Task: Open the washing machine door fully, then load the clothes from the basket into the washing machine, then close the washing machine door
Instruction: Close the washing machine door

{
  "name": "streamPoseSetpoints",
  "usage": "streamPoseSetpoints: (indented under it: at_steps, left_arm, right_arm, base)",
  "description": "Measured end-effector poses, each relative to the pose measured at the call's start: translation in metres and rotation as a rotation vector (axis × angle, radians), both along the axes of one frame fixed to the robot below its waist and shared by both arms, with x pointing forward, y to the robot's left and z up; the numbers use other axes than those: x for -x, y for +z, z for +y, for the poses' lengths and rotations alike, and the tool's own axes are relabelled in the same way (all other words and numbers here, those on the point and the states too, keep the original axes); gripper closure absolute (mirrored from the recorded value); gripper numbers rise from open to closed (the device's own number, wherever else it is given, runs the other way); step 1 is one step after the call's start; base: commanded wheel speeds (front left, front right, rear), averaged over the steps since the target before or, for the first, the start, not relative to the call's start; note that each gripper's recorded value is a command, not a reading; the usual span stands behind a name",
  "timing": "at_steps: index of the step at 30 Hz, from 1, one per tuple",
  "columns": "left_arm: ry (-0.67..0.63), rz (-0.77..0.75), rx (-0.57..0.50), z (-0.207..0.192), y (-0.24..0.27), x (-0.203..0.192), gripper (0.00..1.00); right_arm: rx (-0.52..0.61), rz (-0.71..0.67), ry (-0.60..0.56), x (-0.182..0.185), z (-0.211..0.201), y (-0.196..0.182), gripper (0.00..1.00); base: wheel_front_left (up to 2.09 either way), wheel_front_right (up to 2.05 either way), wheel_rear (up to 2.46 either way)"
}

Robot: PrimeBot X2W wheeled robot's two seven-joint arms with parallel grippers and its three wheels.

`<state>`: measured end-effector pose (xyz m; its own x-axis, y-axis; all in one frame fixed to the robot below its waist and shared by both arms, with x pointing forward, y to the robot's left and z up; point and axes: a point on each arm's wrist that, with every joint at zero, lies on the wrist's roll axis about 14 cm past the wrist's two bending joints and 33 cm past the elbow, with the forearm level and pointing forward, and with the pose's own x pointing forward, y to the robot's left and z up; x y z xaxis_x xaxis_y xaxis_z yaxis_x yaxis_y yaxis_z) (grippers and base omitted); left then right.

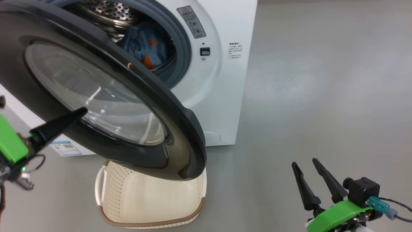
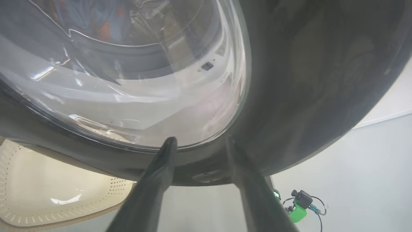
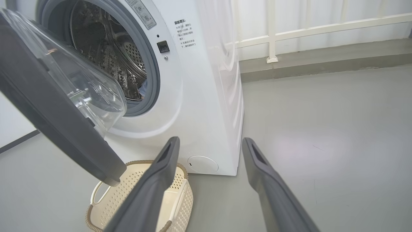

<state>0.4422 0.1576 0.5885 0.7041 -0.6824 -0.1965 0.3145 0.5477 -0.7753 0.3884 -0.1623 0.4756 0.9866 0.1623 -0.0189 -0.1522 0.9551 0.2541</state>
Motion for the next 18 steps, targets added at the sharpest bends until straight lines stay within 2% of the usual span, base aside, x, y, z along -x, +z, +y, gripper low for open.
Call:
streamPoseSetpoints:
  at_steps: [7,18]
  left_arm:
    - [0.174,0.060,-0.023,0.038,-0.041,0.019,0.00]
    - [0.428,0.038,-0.047,0.077,-0.081,0.047,0.00]
  right_arm:
    - [0.014,-0.004,0.024,0.001,0.004,0.001,0.00]
    - [0.033,0.000,0.019,0.005,-0.003,0.000,0.00]
  base:
    - [0.00,0.00,0.00]
    - [0.00,0.00,0.00]
